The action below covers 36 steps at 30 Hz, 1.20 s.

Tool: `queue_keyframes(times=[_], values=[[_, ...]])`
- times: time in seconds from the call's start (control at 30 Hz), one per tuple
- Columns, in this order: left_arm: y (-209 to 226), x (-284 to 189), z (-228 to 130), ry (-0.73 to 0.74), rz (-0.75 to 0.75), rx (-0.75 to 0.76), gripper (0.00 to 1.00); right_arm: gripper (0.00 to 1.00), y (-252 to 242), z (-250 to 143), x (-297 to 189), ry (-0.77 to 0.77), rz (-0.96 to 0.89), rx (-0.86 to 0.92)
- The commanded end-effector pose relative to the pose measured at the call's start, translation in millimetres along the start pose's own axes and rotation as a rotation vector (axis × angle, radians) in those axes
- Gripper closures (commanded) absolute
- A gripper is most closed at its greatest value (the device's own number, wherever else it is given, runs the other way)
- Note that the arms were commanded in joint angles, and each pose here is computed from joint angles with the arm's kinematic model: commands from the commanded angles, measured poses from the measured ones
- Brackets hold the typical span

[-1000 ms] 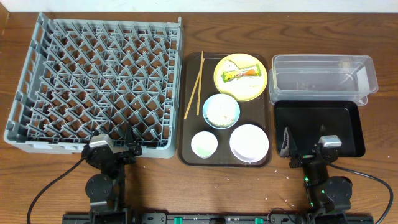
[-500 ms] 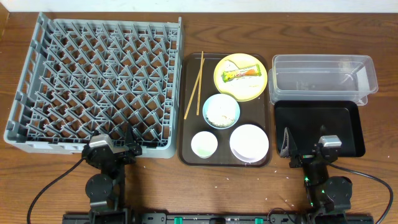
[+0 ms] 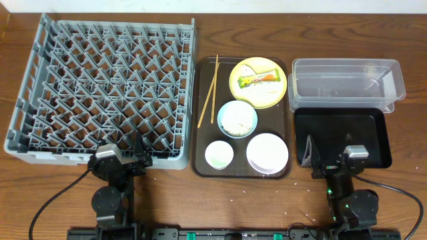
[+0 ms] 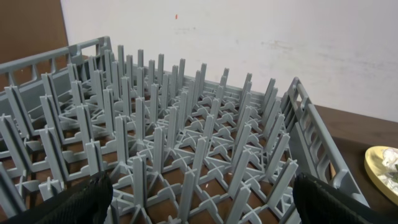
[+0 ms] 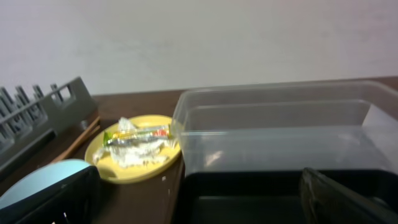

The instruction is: Sort waste into correct bins and load items into the dishwasher

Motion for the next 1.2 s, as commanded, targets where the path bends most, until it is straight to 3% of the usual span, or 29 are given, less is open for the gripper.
queue_keyframes(times=[0.0, 0.13, 0.3, 0.5, 0.7, 0.83, 0.97, 1.17], values=[[5, 1, -13, 0.049, 0.025, 0.018, 0.07, 0.01, 4, 9, -1, -0.039, 0.020, 0.011], [5, 1, -13, 0.049, 0.025, 0.017, 0.07, 0.01, 14, 38, -7, -0.096, 0.085, 0.010], [5, 1, -13, 0.049, 0.025, 0.017, 0.07, 0.01, 32, 111, -16, -0.162, 0.156, -0.089], [5, 1, -13, 0.049, 0.025, 0.018, 0.07, 0.01, 55, 177, 20, -0.006, 0.250, -0.160], [5, 1, -13, 0.049, 0.025, 0.017, 0.07, 0.01, 82, 222, 111, 0.252, 0.378, -0.125], [5, 1, -13, 0.049, 0.025, 0.017, 0.07, 0.01, 103, 210, 177, 0.557, 0.457, -0.066], [5, 1, -13, 0.049, 0.025, 0.018, 0.07, 0.01, 118, 180, 213, 0.774, 0.459, -0.105], [5, 1, -13, 0.049, 0.025, 0.018, 0.07, 0.01, 148, 119, 242, 0.984, 0.505, -0.097]])
Point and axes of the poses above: each gripper's point midway between its finger pads, its own x axis out along the fingers, its own y axis along the line the jaws close on, z = x × y, the point moved 5 cm from there along -x, back along the fingers, and after that the axes turned 1 degree about -x, right-handed, at the moved point
